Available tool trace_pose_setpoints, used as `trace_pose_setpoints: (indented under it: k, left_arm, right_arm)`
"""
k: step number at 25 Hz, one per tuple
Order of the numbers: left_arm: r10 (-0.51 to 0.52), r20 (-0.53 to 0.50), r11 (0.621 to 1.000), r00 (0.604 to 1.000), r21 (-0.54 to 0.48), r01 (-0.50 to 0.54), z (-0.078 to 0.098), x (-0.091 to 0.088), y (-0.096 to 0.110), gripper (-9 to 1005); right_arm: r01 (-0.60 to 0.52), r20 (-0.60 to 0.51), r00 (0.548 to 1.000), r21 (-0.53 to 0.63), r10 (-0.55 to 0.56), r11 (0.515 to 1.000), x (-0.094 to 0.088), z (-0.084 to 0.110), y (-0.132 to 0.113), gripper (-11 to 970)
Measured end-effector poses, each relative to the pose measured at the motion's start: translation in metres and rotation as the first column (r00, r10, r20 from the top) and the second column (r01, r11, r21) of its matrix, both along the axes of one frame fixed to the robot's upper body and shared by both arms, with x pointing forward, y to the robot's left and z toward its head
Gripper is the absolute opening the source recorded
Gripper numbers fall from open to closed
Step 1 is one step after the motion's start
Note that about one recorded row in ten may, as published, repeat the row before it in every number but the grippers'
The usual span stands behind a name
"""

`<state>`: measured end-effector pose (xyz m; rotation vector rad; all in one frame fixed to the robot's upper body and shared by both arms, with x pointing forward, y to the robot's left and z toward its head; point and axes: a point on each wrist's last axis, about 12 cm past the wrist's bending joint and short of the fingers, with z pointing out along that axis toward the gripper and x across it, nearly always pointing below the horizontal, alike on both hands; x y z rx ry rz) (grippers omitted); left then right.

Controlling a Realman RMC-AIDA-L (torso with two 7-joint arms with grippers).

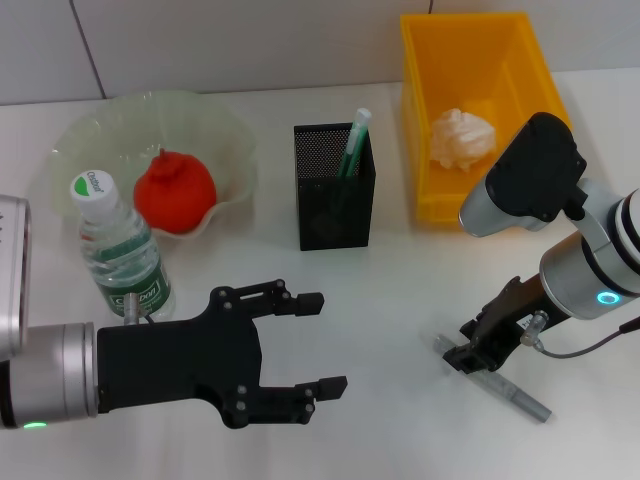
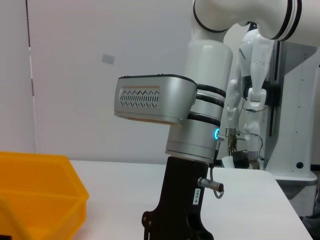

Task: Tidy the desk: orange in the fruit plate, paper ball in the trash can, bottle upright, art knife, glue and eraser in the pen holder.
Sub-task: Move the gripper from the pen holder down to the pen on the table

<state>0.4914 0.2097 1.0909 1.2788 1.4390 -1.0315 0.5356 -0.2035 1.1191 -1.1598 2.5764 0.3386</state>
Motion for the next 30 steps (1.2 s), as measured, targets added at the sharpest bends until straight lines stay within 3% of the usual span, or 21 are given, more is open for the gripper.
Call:
trace_pose_setpoints:
  k: [14,30]
  left_arm:
    - [-0.006,0.002,1.000,1.000,-0.002,0.006,0.0009,-0.0003,-0.0003,801]
    - [-0.011,0.003,1.000,1.000,-0.003,0.011,0.0017,-0.0006,-0.0008,801]
  right_arm:
    - [-0.007,-0.005,1.000,0.000,0.007,1.000,-0.0010,-0.0010,0.0016,246]
    - [0.001,-0.012,1.000,-0.005,-0.001,1.000,-0.0014,-0.0026,0.0011,245]
